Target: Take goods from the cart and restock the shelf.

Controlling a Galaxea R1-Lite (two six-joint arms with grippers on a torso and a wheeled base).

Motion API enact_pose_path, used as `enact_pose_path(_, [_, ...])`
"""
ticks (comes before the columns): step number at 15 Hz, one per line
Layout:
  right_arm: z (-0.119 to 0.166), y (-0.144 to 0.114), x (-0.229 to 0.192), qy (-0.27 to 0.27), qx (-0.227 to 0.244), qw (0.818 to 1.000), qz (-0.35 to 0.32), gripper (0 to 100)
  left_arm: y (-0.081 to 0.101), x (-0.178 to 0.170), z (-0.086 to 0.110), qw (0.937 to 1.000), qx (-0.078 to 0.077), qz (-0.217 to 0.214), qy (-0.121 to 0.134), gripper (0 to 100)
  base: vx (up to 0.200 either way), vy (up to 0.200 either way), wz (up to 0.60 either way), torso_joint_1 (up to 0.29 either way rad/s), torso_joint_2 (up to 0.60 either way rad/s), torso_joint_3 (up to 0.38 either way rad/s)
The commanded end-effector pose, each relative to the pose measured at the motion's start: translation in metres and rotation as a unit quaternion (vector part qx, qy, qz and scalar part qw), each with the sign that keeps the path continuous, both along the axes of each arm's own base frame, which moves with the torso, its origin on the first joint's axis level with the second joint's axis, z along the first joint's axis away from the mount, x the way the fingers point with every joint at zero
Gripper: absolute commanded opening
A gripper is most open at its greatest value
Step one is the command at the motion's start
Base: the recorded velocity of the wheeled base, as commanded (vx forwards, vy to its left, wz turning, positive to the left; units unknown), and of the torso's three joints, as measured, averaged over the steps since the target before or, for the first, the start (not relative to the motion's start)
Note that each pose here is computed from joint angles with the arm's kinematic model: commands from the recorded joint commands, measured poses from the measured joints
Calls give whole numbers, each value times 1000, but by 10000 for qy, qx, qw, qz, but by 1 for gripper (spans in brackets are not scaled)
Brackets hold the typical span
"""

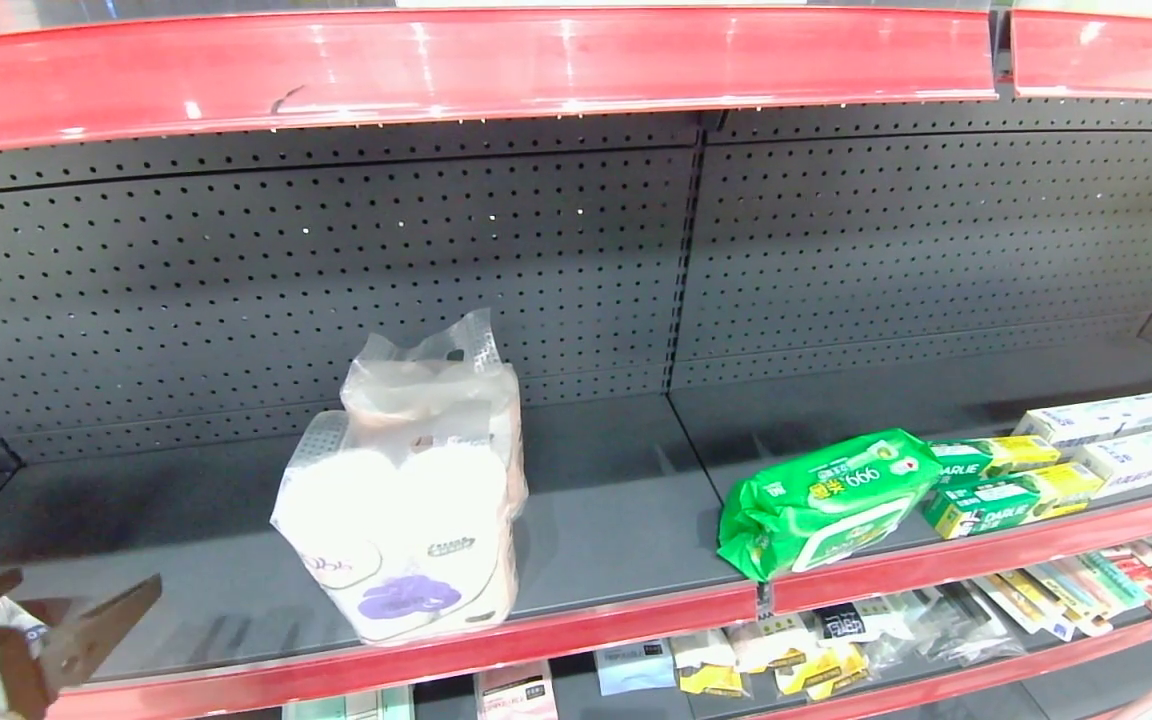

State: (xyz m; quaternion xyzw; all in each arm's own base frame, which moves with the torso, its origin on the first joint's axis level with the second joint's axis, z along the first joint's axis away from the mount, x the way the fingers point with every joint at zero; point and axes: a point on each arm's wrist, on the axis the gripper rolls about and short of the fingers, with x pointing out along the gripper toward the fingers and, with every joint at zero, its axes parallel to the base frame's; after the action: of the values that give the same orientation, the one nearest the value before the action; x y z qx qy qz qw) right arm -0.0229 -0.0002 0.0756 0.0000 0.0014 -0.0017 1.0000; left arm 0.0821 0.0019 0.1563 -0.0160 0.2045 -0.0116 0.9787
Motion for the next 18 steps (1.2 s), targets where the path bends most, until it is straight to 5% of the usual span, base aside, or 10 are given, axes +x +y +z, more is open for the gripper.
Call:
enact_pose_path(1, [0, 0, 0, 2, 0, 10000, 2, 100, -5, -84, -16, 9930, -48, -295, -1143, 100, 0, 0, 0, 0, 0, 0])
enact_pose_path(3, [0, 0, 0, 9, 0, 10000, 2, 100, -7, -108, -42, 9895, 5, -369, -1396, 100, 0, 0, 0, 0, 0, 0])
enact_pose_path(5, [0, 0, 0, 17, 0, 10000, 2, 100, -6, -112, -60, 9918, 238, -210, -1241, 100, 0, 0, 0, 0, 0, 0])
enact_pose_path(7, [0, 0, 0, 2, 0, 10000, 2, 100, -5, -110, -67, 9924, 307, -48, -1190, 100, 0, 0, 0, 0, 0, 0])
enact_pose_path(10, [0, 0, 0, 2, 0, 10000, 2, 100, -4, -107, -68, 9905, 97, 305, -1339, 100, 0, 0, 0, 0, 0, 0])
enact_pose_path(11, [0, 0, 0, 2, 0, 10000, 2, 100, -2, -103, -70, 9850, 126, 703, -1571, 100, 0, 0, 0, 0, 0, 0])
enact_pose_path(13, [0, 0, 0, 2, 0, 10000, 2, 100, 0, -99, -73, 9738, -112, 1145, -1960, 100, 0, 0, 0, 0, 0, 0])
enact_pose_path(18, [0, 0, 0, 2, 0, 10000, 9, 100, 0, -99, -75, 9762, -192, 1080, -1873, 100, 0, 0, 0, 0, 0, 0])
